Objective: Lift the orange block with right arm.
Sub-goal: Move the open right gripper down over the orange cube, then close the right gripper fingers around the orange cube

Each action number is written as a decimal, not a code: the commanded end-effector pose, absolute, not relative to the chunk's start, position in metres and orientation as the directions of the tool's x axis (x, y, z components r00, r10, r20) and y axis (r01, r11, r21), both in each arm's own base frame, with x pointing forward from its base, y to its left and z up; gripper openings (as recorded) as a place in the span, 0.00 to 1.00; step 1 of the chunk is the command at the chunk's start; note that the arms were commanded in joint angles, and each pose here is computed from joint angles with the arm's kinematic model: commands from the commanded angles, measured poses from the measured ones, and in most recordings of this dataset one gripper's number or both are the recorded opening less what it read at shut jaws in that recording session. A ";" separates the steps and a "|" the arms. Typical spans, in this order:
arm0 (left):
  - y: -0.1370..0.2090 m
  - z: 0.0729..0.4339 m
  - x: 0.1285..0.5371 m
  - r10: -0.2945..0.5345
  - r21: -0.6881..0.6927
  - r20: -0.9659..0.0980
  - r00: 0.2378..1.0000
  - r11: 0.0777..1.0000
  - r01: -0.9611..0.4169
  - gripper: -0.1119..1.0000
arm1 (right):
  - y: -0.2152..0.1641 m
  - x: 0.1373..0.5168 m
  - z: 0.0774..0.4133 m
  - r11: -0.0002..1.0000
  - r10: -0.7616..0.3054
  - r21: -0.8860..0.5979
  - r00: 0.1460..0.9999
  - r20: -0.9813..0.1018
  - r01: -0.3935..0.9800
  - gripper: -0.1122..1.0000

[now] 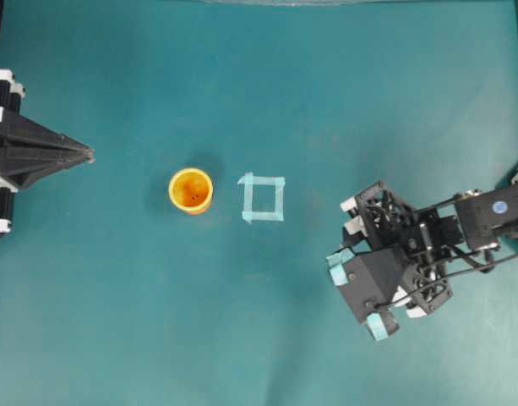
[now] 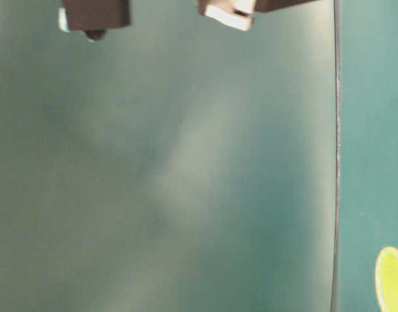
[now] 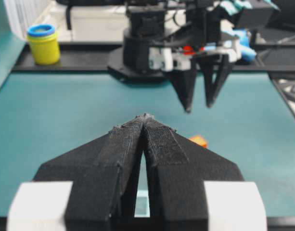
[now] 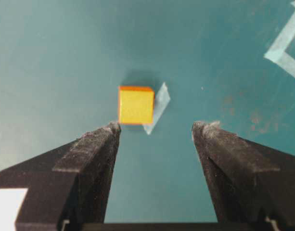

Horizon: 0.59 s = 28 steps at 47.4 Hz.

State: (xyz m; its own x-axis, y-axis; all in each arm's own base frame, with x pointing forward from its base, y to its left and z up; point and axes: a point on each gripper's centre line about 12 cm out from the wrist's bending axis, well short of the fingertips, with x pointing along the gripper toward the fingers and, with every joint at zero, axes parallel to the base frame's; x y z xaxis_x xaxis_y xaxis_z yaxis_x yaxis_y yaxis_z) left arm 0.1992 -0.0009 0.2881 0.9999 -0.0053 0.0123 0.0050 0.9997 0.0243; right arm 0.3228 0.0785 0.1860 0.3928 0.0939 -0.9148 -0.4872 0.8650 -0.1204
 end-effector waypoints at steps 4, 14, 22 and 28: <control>-0.001 0.299 0.202 -0.005 0.029 0.038 0.999 1.000 0.003 0.12 | 0.083 0.333 0.187 0.866 0.108 -0.129 0.432 -0.895 -0.484 0.67; -0.001 0.299 0.202 -0.004 0.030 0.035 0.999 1.000 0.003 0.12 | 0.084 0.338 0.174 0.866 0.110 -0.131 0.440 -0.891 -0.483 0.67; -0.001 0.299 0.202 -0.004 0.030 0.037 0.999 1.000 0.003 0.12 | 0.084 0.336 0.161 0.868 0.108 -0.126 0.429 -0.897 -0.481 0.67; -0.001 0.299 0.202 -0.004 0.030 0.037 0.999 1.000 0.003 0.12 | 0.084 0.335 0.151 0.871 0.111 -0.118 0.424 -0.899 -0.477 0.67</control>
State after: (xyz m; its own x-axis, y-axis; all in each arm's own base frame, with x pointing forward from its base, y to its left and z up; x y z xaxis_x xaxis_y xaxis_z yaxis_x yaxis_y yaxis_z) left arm 0.1992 -0.0006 0.2879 0.9999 -0.0038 0.0107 0.0035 0.9997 0.0259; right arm 0.3320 0.0816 0.1470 0.4002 0.0991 -0.9111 -0.4843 0.8668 -0.1185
